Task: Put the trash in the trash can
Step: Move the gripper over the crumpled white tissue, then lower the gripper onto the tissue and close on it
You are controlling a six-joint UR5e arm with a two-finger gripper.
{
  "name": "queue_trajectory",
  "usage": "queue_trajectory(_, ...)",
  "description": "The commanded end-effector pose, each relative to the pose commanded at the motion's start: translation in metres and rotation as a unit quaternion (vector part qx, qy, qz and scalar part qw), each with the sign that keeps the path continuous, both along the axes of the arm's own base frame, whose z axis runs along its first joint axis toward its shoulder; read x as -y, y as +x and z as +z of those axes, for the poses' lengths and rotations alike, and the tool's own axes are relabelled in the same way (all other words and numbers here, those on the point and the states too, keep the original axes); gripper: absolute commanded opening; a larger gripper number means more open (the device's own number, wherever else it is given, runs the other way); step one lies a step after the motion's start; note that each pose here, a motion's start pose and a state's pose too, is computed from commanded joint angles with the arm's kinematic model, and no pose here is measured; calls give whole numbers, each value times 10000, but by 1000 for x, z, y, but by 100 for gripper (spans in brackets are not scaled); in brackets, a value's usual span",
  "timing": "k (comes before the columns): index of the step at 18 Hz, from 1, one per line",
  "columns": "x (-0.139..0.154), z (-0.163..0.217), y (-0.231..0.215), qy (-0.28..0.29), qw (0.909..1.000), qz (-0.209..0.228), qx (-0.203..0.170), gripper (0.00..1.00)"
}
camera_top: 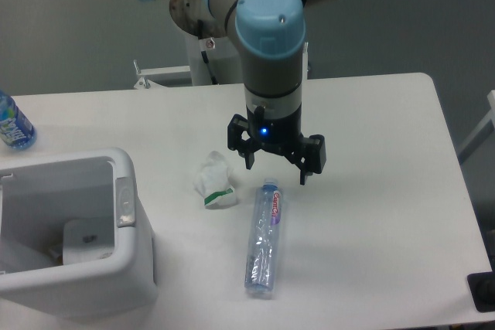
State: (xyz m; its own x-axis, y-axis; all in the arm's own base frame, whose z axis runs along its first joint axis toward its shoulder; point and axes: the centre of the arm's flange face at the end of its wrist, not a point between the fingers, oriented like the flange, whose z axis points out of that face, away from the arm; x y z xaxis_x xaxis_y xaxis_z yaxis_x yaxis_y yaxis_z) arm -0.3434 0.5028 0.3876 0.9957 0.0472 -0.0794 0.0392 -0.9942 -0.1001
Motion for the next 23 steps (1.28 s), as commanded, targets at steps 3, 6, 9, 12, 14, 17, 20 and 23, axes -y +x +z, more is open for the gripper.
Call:
queue_trajectory(3, 2, -46, 29, -221, 9992, 51, 323, 100)
queue_trajectory(6, -3, -93, 67, -455, 9958, -175, 779, 100)
queue_trajectory(9, -10, -118, 90, -633, 9933, -138, 956, 100)
queue_trajectory(12, -14, -138, 96, -767, 9914, -78, 1052, 100)
queue_trajectory(14, -16, -142, 99, -789, 9913, -62, 1055, 100)
queue_trajectory(17, -15, -151, 96, -906, 9903, -52, 1056, 100)
queue_trajectory(20, -13, -155, 94, -1028, 9899, -69, 969, 100)
queue_trajectory(23, -14, -157, 92, -1064, 9899, -77, 938, 100)
